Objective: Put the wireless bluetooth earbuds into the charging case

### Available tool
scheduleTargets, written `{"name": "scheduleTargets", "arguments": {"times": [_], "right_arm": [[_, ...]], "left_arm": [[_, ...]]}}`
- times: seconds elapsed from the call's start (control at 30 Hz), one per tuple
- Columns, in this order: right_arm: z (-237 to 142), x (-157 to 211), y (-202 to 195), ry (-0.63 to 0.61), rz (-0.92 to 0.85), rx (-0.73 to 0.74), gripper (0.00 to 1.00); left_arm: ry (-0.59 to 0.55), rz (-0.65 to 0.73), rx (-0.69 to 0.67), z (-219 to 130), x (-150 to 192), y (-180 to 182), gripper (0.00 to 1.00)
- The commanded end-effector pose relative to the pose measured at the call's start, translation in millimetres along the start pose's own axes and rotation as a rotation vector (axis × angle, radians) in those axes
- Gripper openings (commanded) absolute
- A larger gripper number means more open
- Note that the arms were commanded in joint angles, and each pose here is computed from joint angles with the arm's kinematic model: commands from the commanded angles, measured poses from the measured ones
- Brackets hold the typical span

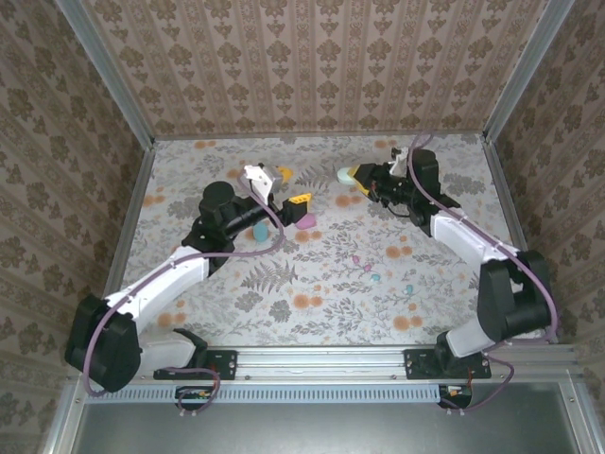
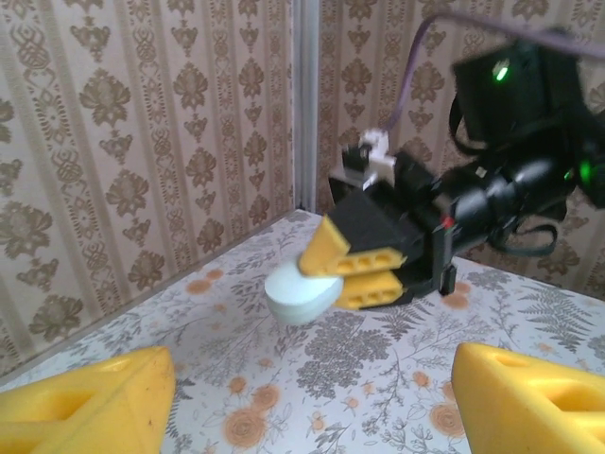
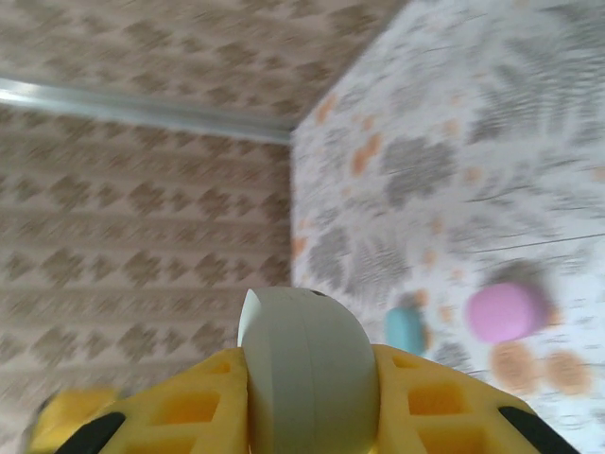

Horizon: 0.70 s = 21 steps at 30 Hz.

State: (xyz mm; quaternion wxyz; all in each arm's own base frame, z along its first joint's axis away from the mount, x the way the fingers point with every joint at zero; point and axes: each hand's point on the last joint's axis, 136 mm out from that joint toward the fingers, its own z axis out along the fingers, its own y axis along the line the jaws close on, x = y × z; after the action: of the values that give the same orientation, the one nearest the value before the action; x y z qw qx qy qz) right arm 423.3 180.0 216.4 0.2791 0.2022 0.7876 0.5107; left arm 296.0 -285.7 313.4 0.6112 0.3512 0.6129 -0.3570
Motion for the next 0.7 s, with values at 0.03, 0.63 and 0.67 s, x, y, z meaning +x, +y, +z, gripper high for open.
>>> {"name": "scheduleTargets", "arguments": {"times": [0.03,0.63,0.67], "right_arm": [[22.2,-8.3,-78.6,-0.021,0.069,0.169,0.19],[69.6,-2.7,-169.5,0.111,0.063,0.376,0.24],[69.7,-1.7,-173.1,0.115,0.062,0.387,0.25]], "left_arm": [[0.000,0.011,-0.081,-9.7,-10.8,8.9,0.78],[0.084,-0.201,-0.320,-41.1,-4.4,60.5,0.94],[0.085,-0.204,-0.321,-41.8,-4.4,61.1,0.94]]}}
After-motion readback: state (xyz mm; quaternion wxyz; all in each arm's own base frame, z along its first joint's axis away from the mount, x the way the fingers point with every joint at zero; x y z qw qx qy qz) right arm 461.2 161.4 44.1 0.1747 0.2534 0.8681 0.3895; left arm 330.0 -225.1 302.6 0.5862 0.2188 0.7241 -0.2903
